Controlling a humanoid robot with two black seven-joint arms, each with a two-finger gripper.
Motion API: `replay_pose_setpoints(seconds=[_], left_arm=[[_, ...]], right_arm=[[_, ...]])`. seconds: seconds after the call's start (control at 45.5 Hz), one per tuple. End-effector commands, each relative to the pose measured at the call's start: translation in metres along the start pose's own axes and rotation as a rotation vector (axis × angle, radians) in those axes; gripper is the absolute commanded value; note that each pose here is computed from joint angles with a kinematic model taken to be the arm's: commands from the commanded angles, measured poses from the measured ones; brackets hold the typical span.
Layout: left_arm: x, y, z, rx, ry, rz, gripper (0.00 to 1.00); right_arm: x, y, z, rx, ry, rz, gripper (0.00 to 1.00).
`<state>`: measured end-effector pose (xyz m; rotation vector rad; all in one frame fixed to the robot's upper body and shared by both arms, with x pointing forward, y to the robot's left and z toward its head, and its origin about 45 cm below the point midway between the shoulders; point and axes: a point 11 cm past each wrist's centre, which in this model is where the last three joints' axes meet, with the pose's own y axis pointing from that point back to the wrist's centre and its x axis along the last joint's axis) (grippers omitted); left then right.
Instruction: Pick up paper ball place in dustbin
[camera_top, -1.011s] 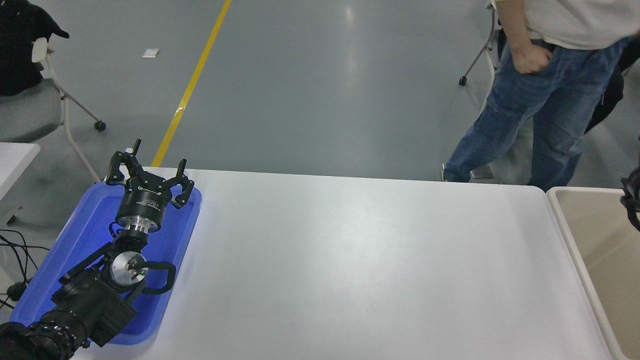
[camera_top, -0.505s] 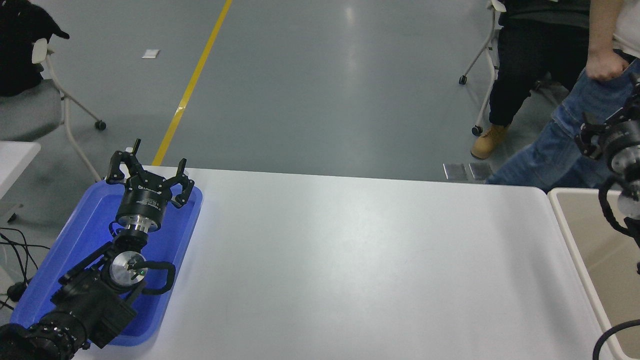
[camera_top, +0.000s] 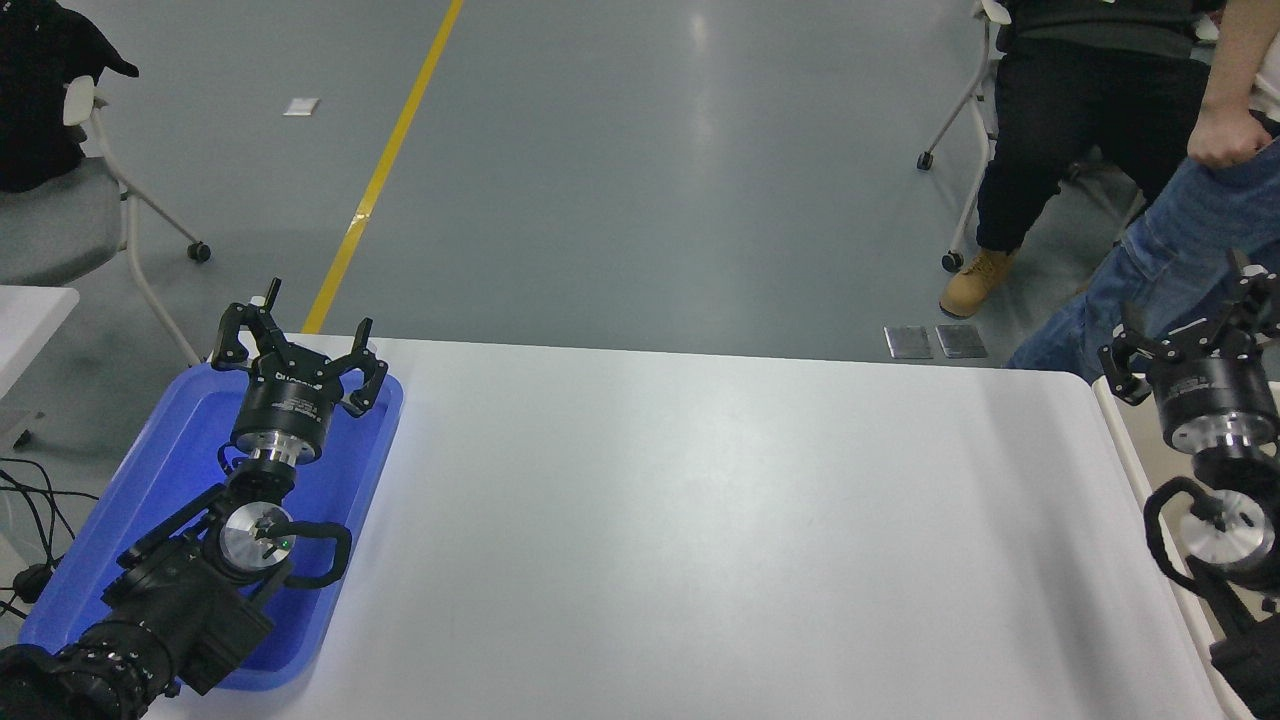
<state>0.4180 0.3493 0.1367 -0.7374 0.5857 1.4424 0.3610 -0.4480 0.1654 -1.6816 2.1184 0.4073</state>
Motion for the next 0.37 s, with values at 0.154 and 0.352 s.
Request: replay_pose_setpoints(seconds=[0.154, 0.352], left_arm=[[0.0000, 0.0000, 0.0000, 0.000, 0.000, 0.000, 1.00], [-0.0006, -0.0006, 0.0003, -0.001, 0.000, -0.001, 1.00]], right_arm=[[-0.0088, 0.0085, 0.0263, -0.061, 0.021, -0.045, 1.00], [-0.0006, 0.0088, 0.0285, -0.071, 0.030, -0.023, 1.00]])
